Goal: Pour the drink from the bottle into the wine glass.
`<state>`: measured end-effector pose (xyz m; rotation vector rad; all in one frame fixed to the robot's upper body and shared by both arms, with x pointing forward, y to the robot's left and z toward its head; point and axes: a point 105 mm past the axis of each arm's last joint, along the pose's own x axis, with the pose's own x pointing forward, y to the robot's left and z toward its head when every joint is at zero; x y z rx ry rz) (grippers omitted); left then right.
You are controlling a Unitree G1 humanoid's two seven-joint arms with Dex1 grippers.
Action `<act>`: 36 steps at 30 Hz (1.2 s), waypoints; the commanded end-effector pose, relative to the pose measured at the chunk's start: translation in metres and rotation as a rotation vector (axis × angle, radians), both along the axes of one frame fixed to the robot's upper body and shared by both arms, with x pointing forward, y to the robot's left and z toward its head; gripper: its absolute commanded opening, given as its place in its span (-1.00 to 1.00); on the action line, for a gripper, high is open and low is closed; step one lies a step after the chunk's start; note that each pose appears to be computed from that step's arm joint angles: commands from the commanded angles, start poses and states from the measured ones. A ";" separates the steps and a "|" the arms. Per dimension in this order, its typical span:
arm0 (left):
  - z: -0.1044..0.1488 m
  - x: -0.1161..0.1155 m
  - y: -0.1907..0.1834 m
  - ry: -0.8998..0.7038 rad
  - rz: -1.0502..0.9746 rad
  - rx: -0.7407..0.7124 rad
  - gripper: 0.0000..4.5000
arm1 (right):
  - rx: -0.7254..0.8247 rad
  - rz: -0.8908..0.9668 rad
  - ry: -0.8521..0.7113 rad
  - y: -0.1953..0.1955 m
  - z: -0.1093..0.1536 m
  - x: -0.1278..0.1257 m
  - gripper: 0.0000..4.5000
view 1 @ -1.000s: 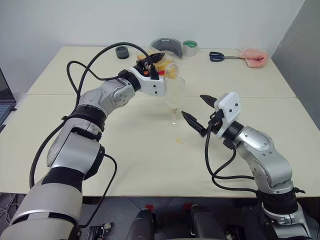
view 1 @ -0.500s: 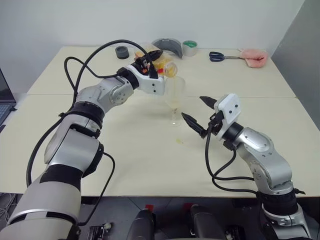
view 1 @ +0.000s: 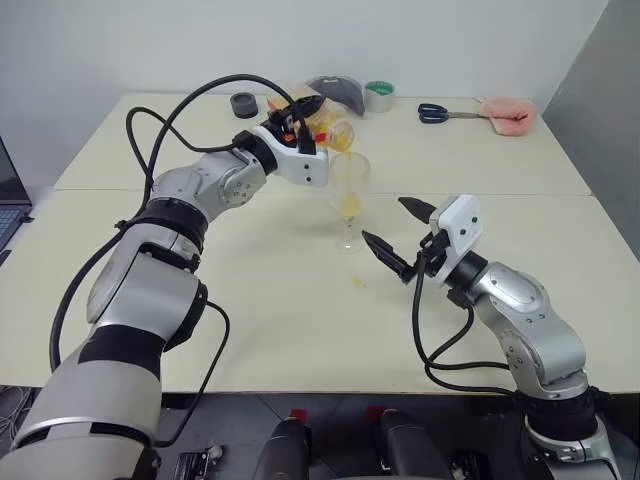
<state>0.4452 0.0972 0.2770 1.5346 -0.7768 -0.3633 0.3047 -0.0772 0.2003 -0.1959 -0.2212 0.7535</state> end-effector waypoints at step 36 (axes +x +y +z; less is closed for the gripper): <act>0.042 0.001 0.007 -0.140 0.048 0.014 -0.17 | 0.043 0.056 -0.036 0.016 0.007 -0.019 1.00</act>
